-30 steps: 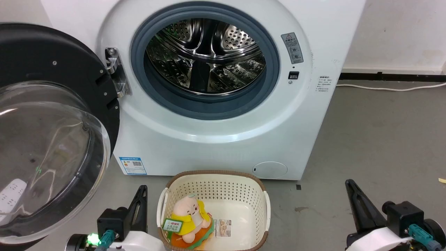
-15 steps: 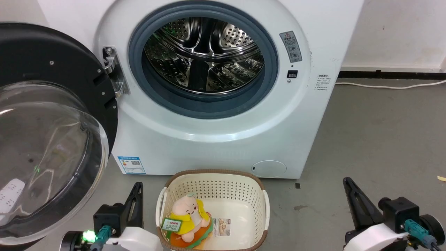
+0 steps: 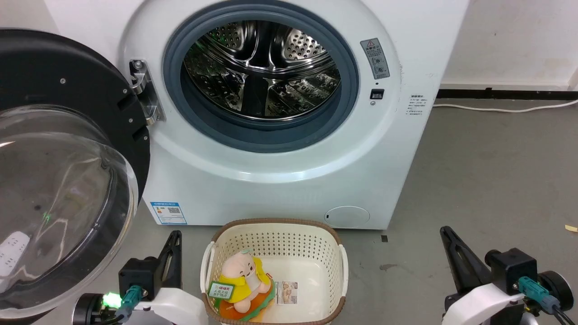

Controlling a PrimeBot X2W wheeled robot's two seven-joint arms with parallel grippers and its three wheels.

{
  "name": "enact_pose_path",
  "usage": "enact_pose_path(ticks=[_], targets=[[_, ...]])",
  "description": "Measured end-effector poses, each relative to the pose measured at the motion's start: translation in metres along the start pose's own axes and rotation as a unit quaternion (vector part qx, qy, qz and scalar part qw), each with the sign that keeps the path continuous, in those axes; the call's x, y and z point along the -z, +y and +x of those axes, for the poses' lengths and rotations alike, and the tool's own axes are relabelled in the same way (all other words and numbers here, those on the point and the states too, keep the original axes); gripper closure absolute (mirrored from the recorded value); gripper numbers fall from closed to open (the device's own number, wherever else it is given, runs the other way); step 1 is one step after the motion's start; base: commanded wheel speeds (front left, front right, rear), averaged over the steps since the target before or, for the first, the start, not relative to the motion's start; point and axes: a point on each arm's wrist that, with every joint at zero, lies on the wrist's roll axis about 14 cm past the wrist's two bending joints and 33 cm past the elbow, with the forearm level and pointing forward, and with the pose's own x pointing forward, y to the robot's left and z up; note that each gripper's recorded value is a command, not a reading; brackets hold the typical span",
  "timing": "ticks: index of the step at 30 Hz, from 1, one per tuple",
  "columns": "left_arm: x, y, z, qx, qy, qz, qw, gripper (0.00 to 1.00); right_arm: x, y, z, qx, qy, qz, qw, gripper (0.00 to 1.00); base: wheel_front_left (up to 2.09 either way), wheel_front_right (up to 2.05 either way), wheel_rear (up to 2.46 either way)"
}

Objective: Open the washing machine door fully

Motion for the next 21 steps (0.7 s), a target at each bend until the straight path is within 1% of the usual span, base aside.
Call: enact_pose_path(ticks=[21], targets=[[-0.0012,0.0022,0.0012,-0.003,0.001,0.004,1.000,1.00,0.0005,0.0002,0.0007,0.000,0.003,-0.003,1.000,1.00,0.00,0.00,0.00]])
